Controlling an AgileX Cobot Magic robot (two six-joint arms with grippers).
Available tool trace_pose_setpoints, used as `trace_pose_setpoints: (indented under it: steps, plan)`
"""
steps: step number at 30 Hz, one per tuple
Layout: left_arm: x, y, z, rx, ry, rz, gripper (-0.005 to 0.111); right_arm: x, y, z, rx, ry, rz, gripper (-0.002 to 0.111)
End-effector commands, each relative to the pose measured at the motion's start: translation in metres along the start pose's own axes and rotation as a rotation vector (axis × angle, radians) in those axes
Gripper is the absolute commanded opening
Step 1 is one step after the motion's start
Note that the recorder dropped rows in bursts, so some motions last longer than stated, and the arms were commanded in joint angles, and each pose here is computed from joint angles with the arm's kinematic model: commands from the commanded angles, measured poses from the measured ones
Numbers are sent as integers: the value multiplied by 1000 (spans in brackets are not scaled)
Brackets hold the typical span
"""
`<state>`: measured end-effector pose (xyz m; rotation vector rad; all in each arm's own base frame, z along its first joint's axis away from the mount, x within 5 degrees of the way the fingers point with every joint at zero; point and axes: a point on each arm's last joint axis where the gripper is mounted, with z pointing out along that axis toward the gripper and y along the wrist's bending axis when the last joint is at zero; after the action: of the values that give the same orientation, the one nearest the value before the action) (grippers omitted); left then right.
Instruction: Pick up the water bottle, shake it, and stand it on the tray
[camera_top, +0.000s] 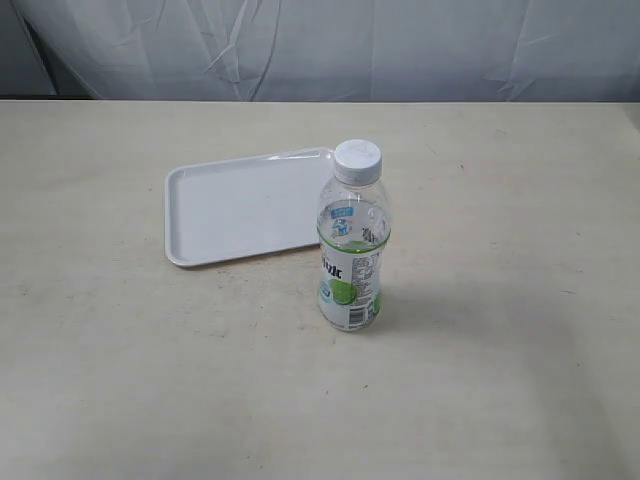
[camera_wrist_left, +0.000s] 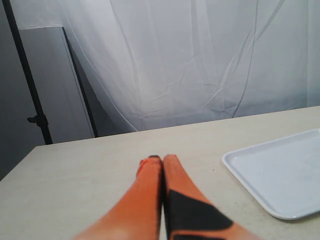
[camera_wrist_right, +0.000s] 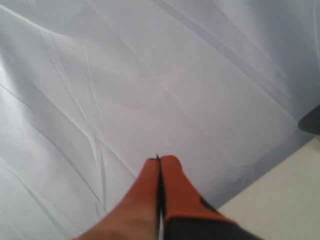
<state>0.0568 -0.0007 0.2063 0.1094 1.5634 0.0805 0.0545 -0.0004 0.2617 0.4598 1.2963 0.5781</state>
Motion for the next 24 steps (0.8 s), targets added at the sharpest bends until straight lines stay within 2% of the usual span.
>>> trace_pose_setpoints:
  steps: [1,2,6,10,13,14,16,17,20,22,24]
  plan:
    - [0,0,0,5,-9,-1,0,-11,12,21,54,122,-196,-1]
    - [0,0,0,5,-9,-1,0,-20,19,33,77,170,-293,-1]
    - [0,0,0,5,-9,-1,0,-45,38,79,123,279,-533,-1]
    - [0,0,0,5,-9,-1,0,-53,55,123,88,378,-652,-1]
    - [0,0,0,5,-9,-1,0,-37,70,153,4,520,-713,-1]
    - [0,0,0,5,-9,-1,0,-29,73,161,-21,576,-731,2]
    - [0,0,0,5,-9,-1,0,-11,80,172,-72,682,-747,19]
    - [0,0,0,5,-9,-1,0,1,82,176,-100,744,-745,31]
    - [0,0,0,5,-9,-1,0,25,86,177,-158,863,-725,51]
    - [0,0,0,5,-9,-1,0,40,90,176,-213,923,-726,58]
    - [0,0,0,5,-9,-1,0,55,97,174,-284,961,-731,58]
